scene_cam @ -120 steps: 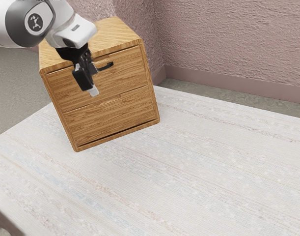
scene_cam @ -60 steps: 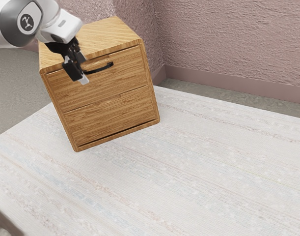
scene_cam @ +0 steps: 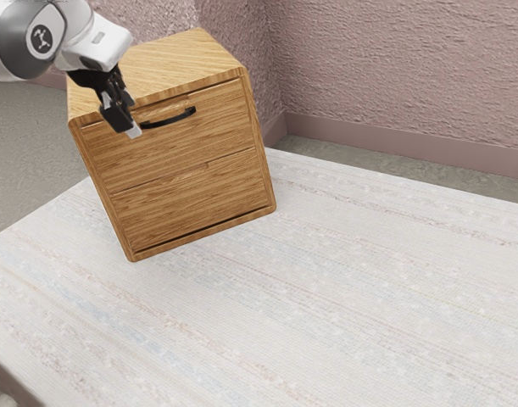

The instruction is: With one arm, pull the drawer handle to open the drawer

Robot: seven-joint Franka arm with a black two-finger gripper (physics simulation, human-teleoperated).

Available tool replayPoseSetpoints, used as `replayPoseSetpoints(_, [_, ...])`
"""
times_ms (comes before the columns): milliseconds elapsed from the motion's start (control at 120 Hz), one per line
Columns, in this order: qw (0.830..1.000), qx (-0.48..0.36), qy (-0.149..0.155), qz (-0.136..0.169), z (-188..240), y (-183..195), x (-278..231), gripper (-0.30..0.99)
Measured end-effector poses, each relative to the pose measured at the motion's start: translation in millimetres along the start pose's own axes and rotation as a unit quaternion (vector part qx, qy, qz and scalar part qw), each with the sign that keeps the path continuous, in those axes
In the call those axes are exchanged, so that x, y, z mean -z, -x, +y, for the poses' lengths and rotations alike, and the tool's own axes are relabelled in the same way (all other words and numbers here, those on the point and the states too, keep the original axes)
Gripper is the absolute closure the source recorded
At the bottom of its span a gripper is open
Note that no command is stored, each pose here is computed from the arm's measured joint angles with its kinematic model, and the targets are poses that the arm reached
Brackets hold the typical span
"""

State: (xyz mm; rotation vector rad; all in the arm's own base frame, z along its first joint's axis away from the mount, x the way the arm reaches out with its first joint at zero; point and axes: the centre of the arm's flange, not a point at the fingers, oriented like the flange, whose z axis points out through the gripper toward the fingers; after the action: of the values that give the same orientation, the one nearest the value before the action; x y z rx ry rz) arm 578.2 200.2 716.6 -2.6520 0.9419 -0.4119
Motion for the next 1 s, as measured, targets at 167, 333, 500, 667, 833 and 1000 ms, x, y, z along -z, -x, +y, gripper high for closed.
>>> replayPoseSetpoints(167, [1.0,0.001,0.006,-0.009,-3,-6,-22,0.31])
replayPoseSetpoints(333, [1.0,0.008,-0.003,-0.007,-11,-7,-27,0.35])
replayPoseSetpoints(500, [1.0,0.007,0.001,-0.007,-9,-14,-40,0.36])
replayPoseSetpoints(667, [1.0,0.01,0.003,-0.008,-9,-16,-47,0.25])
replayPoseSetpoints(833, [1.0,0.011,0.001,-0.004,-9,-21,-47,0.31])
replayPoseSetpoints(1000, [1.0,0.006,-0.002,0.002,-8,-34,-50,0.35])
